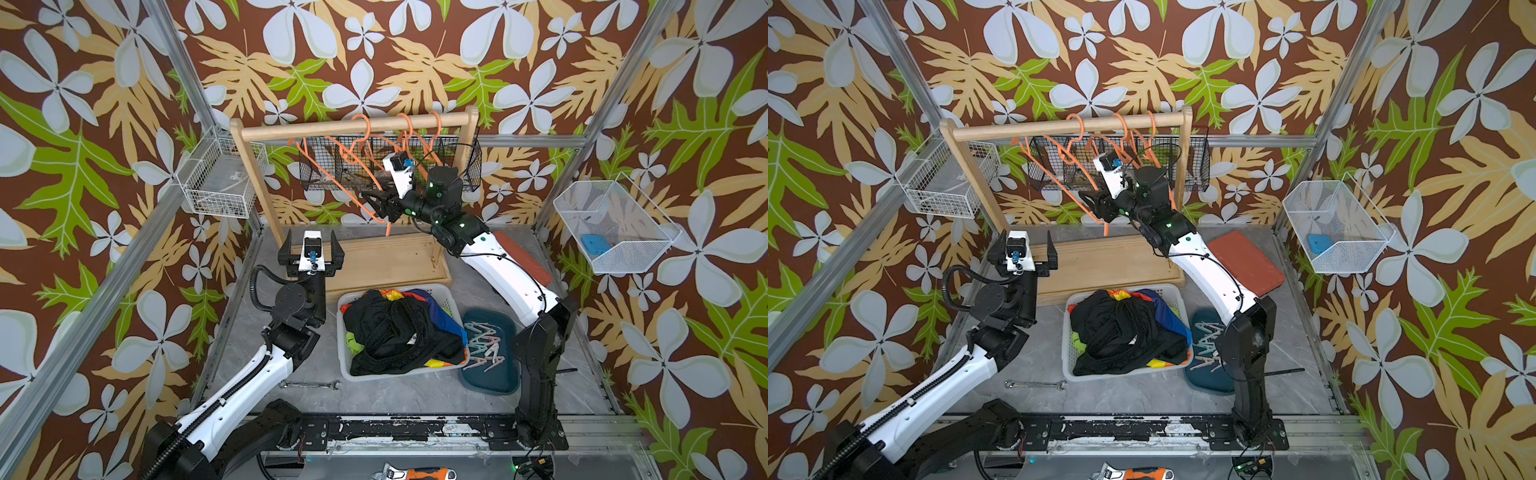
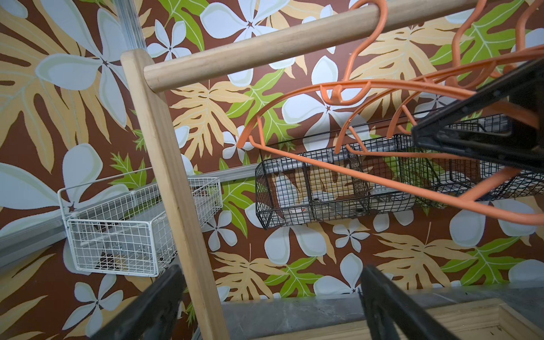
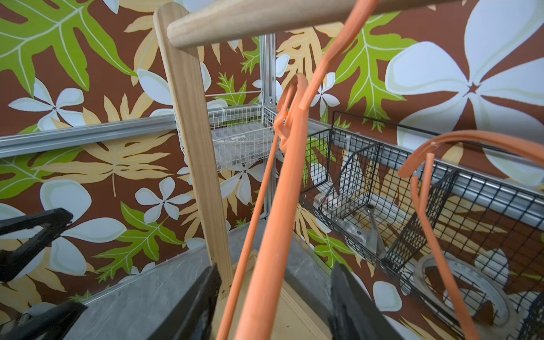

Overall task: Remove the clothespins securing shorts to the hanger
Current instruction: Place the hanger on the clothesline.

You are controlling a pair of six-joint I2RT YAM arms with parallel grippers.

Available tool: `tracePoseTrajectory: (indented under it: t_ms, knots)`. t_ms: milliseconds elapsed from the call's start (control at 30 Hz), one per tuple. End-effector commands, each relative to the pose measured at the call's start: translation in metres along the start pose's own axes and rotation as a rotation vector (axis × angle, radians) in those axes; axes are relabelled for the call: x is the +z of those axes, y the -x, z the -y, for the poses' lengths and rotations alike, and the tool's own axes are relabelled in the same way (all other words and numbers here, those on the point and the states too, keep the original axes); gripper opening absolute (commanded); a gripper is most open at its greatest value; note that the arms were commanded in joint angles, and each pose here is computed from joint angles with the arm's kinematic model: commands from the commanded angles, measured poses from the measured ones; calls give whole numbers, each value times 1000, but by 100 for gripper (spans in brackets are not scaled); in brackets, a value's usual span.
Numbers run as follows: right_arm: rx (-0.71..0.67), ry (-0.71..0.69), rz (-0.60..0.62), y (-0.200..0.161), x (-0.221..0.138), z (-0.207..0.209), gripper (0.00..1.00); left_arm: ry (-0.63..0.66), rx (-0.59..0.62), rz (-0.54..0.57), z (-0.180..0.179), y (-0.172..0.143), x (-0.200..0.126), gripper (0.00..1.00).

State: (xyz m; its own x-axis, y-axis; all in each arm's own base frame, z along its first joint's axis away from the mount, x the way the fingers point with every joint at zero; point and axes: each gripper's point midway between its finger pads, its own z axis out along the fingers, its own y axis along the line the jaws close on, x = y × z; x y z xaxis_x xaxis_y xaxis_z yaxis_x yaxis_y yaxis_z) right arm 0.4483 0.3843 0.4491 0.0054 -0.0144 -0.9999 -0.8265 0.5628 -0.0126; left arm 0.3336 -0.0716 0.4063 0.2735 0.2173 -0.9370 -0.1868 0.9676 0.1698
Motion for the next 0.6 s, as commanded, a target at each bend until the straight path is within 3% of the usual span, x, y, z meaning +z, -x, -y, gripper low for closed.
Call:
tracePoseTrajectory:
  t_ms: [0,200,467,567]
  knots:
    - [-2,-22,54,15,-7,1,40,17,-22,29,-5,8,0,95]
    - [-14,-33,57,14,-20,-2,65,17,-19,25,-4,6,0,100]
    - [-42,-62,58,18,-39,-5,100,14,-8,17,-2,3,2,100]
    - [-46,-74,60,18,-50,-7,100,16,-6,17,-2,3,1,100]
